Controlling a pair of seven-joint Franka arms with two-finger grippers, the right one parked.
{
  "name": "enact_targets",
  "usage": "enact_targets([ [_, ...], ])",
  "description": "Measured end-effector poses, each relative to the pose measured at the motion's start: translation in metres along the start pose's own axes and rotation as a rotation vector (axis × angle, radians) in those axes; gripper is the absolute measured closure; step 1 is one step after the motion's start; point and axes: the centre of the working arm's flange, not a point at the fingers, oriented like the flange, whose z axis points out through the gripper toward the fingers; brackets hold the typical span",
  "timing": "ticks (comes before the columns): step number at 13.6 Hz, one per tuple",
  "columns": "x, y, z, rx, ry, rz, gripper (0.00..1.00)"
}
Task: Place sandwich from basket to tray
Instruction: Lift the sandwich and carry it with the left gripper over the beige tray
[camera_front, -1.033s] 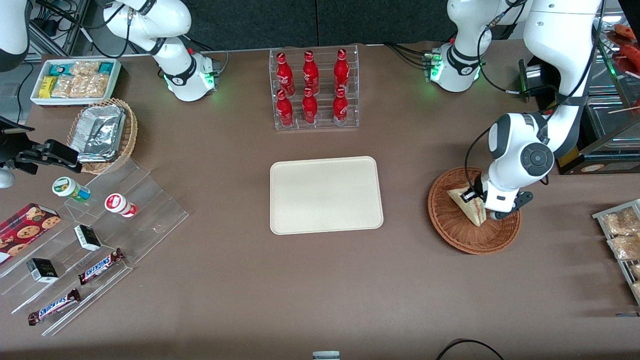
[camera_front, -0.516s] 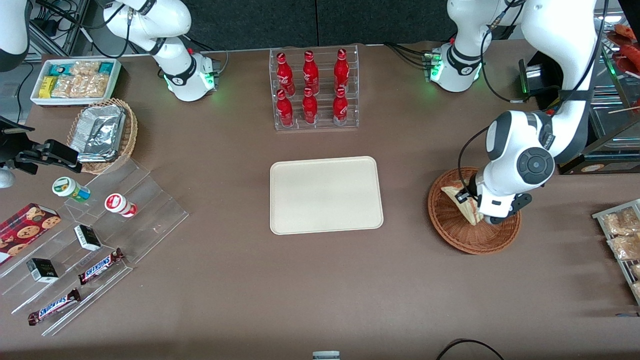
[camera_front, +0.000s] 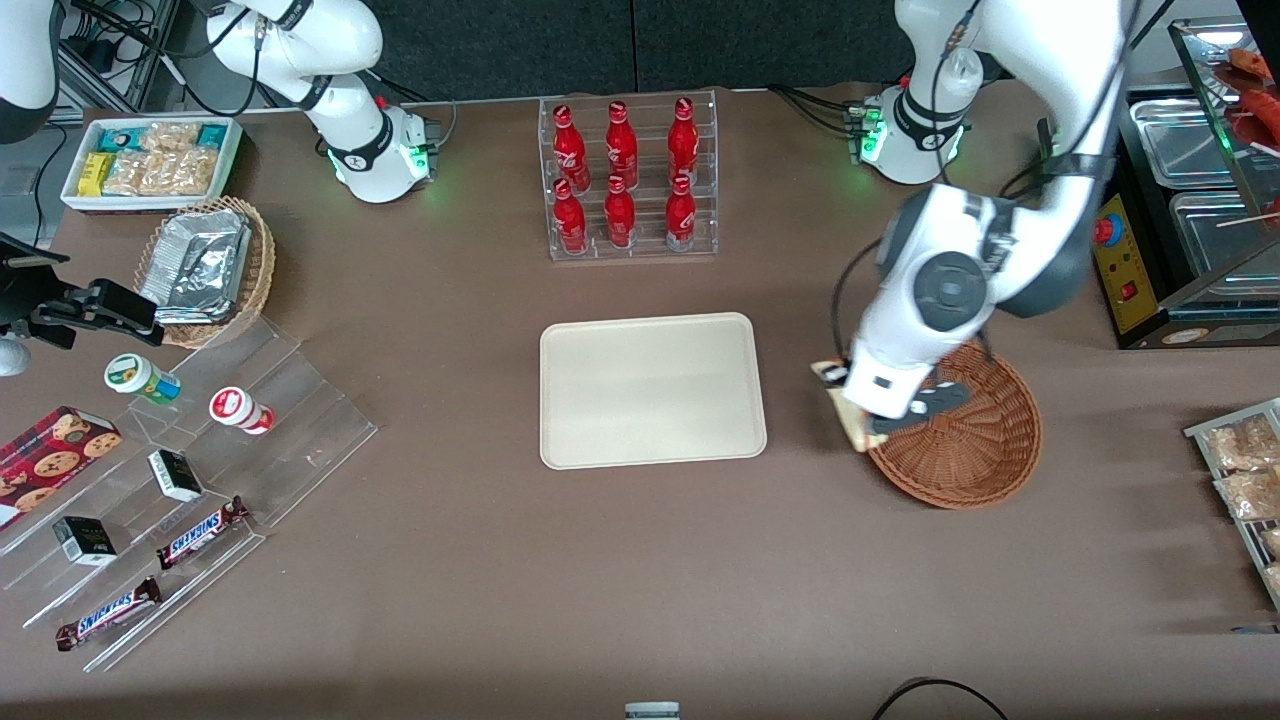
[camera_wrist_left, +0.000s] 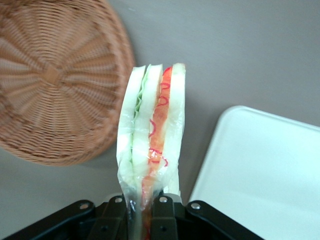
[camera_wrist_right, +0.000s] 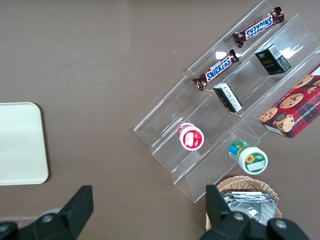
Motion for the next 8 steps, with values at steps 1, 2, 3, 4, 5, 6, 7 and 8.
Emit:
enact_targets([
  [1, -0.009, 0.020, 0.001, -0.007, 0.012, 0.033, 0.85],
  [2, -0.017, 0.041, 0.002, -0.015, 0.023, 0.063, 0.85],
  [3, -0.024, 0.060, 0.003, -0.020, 0.031, 0.084, 0.85],
  [4, -0.031, 0.081, 0.006, -0.025, 0.036, 0.091, 0.85],
  [5, -0.039, 0.104, 0.010, -0.029, 0.040, 0.085, 0.85],
  [6, -0.050, 0.127, 0.018, -0.030, 0.041, 0.077, 0.85],
  [7, -0.060, 0.148, 0.028, -0.027, 0.040, 0.079, 0.85],
  [8, -0.070, 0.166, 0.039, -0.022, 0.037, 0.090, 0.85],
])
